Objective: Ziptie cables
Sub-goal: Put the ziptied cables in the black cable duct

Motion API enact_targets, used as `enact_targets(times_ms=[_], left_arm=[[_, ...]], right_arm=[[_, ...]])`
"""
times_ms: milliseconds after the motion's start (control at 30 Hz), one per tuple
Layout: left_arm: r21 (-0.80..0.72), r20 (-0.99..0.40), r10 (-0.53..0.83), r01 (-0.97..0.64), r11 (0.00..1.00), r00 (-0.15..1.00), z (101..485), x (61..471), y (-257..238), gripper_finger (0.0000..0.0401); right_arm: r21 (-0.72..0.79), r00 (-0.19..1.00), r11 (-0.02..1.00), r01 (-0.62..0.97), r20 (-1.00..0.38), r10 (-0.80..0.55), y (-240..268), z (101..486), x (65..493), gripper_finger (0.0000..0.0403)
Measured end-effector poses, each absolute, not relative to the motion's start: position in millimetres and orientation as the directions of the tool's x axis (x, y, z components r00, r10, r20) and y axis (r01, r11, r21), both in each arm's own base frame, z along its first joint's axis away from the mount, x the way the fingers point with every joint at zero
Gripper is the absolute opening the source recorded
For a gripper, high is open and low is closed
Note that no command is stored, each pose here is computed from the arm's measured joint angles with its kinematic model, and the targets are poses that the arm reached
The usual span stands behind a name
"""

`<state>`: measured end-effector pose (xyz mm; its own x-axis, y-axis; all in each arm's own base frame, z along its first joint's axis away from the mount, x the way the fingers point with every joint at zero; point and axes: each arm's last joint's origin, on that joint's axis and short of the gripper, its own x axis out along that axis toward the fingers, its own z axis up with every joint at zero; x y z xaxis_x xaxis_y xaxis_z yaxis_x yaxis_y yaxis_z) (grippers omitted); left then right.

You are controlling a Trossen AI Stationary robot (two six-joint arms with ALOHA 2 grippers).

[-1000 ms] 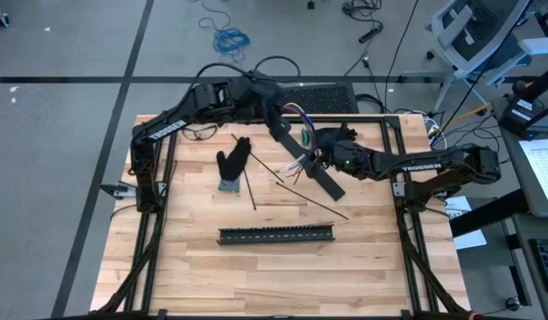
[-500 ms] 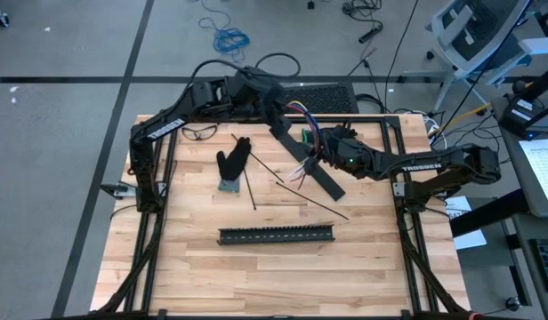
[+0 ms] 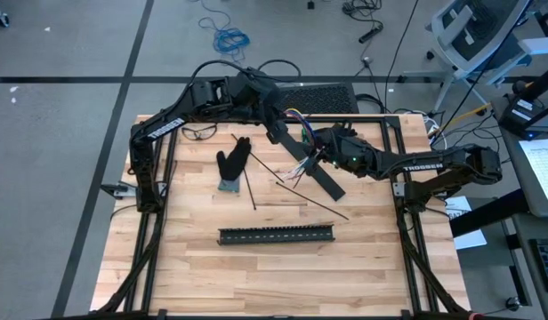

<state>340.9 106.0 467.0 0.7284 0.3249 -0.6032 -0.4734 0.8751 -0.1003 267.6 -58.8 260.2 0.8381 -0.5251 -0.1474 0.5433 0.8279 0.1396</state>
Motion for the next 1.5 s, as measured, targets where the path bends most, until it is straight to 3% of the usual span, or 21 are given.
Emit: enact_targets(times_ms=[300, 500, 667, 933, 1100, 1500], left_arm=[[-0.151, -0.624, 0.207, -0.376, 0.914, 0.754, 465, 339, 107, 0.0010], [-0.128, -0.663, 0.176, -0.342, 0.931, 0.728, 461, 335, 111, 0.0010], [-0.151, -0.655, 0.141, -0.312, 0.938, 0.742, 462, 333, 116, 0.0010], [-0.229, -0.595, 0.087, -0.272, 0.935, 0.799, 467, 337, 119, 0.0010], [-0.268, -0.564, 0.011, -0.196, 0.943, 0.826, 469, 336, 123, 0.0010], [-0.342, -0.543, -0.030, -0.188, 0.921, 0.839, 469, 322, 152, 0.0010]], right_arm=[[0.177, 0.945, 0.933, 0.314, -0.152, -0.289, -51, 266, 265, 0.0128], [0.113, 0.948, 0.958, 0.262, -0.216, -0.234, -51, 271, 250, 0.0127], [0.151, 0.972, 0.976, 0.160, -0.197, -0.129, -56, 278, 242, 0.0127], [0.172, 0.981, 0.980, 0.105, -0.181, -0.073, -58, 278, 243, 0.0127], [0.199, 0.985, 0.980, -0.020, -0.164, 0.054, -57, 278, 245, 0.0127], [0.334, 0.939, 0.907, -0.257, -0.138, 0.317, -59, 279, 240, 0.0127]])
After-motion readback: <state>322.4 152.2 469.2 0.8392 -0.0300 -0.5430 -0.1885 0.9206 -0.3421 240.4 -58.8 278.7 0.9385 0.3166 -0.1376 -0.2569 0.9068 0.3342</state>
